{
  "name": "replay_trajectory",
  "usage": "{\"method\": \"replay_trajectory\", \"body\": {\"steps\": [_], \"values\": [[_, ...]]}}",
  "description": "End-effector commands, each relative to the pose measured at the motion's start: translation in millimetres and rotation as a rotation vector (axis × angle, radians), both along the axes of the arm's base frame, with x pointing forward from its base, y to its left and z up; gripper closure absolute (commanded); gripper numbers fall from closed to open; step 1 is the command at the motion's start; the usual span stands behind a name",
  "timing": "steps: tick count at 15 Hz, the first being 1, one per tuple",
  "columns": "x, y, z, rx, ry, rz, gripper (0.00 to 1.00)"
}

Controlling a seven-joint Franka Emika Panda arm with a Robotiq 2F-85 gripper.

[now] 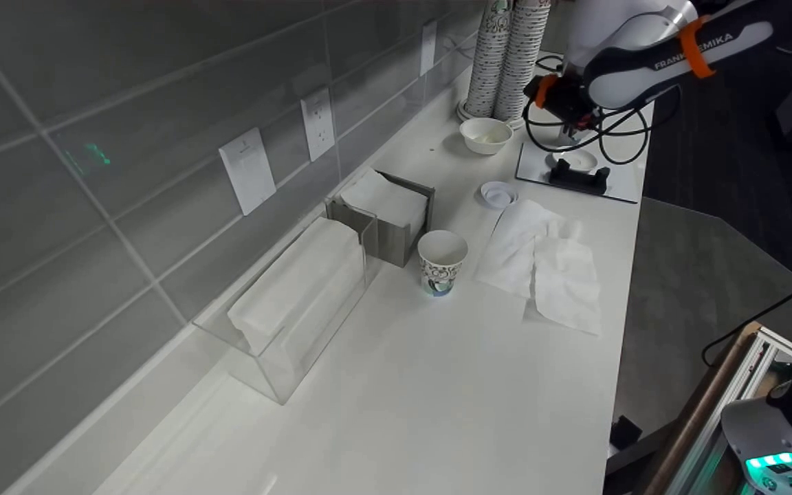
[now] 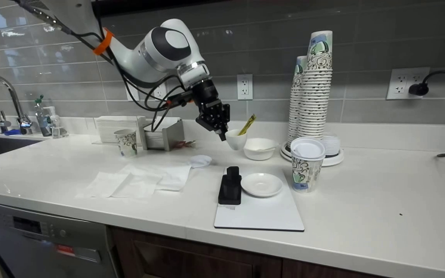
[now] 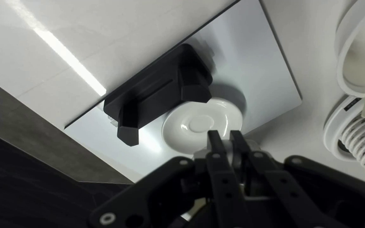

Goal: Move the white mug to the saucer next to the black object

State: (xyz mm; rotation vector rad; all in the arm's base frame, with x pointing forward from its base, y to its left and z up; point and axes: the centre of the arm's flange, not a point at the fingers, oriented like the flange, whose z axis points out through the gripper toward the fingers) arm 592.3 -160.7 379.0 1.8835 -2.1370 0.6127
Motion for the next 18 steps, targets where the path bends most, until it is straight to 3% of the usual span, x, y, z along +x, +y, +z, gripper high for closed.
{"method": "replay_trajectory", "body": {"steps": [1, 6, 11, 18], "values": [[24.1, -24.1, -11.4, 0.031, -0.032, -0.052, 0.97], [40.8, -54.2, -32.4, 0.078, -0.071, -0.114, 0.97], [46.9, -76.0, -54.8, 0.119, -0.049, -0.211, 0.97], [50.6, -101.6, -82.1, 0.112, -0.023, -0.296, 0.97]]}}
